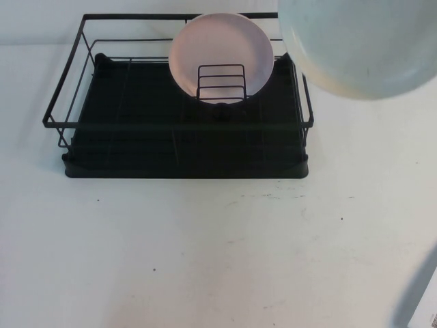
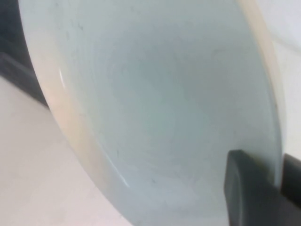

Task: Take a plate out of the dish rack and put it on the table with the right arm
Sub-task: Place the plate from the table

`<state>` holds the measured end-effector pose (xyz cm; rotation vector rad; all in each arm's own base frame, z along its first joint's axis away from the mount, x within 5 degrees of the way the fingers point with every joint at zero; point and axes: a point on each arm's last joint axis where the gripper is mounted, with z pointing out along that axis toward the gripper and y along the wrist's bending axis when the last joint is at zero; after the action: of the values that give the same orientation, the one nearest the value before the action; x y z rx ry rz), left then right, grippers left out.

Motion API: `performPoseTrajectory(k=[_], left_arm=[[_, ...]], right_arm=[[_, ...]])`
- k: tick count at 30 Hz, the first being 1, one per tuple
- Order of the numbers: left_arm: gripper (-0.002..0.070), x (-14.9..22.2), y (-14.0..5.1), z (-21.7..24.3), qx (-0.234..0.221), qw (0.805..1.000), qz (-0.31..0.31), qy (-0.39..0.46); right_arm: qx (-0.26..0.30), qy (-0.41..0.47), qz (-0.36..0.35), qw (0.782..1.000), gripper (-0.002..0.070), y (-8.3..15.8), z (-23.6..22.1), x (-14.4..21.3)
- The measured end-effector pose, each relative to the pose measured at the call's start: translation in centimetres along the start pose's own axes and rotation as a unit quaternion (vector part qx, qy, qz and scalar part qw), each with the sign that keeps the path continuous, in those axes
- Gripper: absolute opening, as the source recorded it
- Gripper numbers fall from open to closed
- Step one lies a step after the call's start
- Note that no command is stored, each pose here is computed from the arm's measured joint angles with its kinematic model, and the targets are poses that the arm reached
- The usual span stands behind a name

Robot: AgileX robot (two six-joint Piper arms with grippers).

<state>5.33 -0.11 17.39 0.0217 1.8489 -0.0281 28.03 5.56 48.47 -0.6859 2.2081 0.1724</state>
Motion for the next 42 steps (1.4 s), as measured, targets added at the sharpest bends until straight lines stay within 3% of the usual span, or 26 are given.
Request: performPoseTrajectory(k=[9, 19, 24, 28, 42], left_arm=[[-0.0004, 0.0, 0.0, 0.0, 0.000, 1.000, 0.000, 0.000], [-0.0004, 0.0, 0.0, 0.0, 0.000, 1.000, 0.000, 0.000], [-0.0004, 0.0, 0.0, 0.0, 0.000, 1.000, 0.000, 0.000], [-0.0004, 0.0, 0.0, 0.0, 0.000, 1.000, 0.000, 0.000], [-0.0004, 0.0, 0.0, 0.0, 0.000, 1.000, 0.000, 0.000]], right_arm=[[-0.034, -0.001, 0.109, 0.993, 0.0041, 4.6, -3.6, 7.3], [-0.115, 0.059, 0.268, 0.955, 0.0041, 8.5, -0.6, 15.9], [-0.176, 0.070, 0.342, 0.920, 0.0041, 9.8, 1.7, 18.2], [-0.194, 0.074, 0.373, 0.904, 0.0041, 10.4, 3.2, 19.7], [-0.186, 0.102, 0.397, 0.893, 0.0041, 10.2, 5.6, 21.0]])
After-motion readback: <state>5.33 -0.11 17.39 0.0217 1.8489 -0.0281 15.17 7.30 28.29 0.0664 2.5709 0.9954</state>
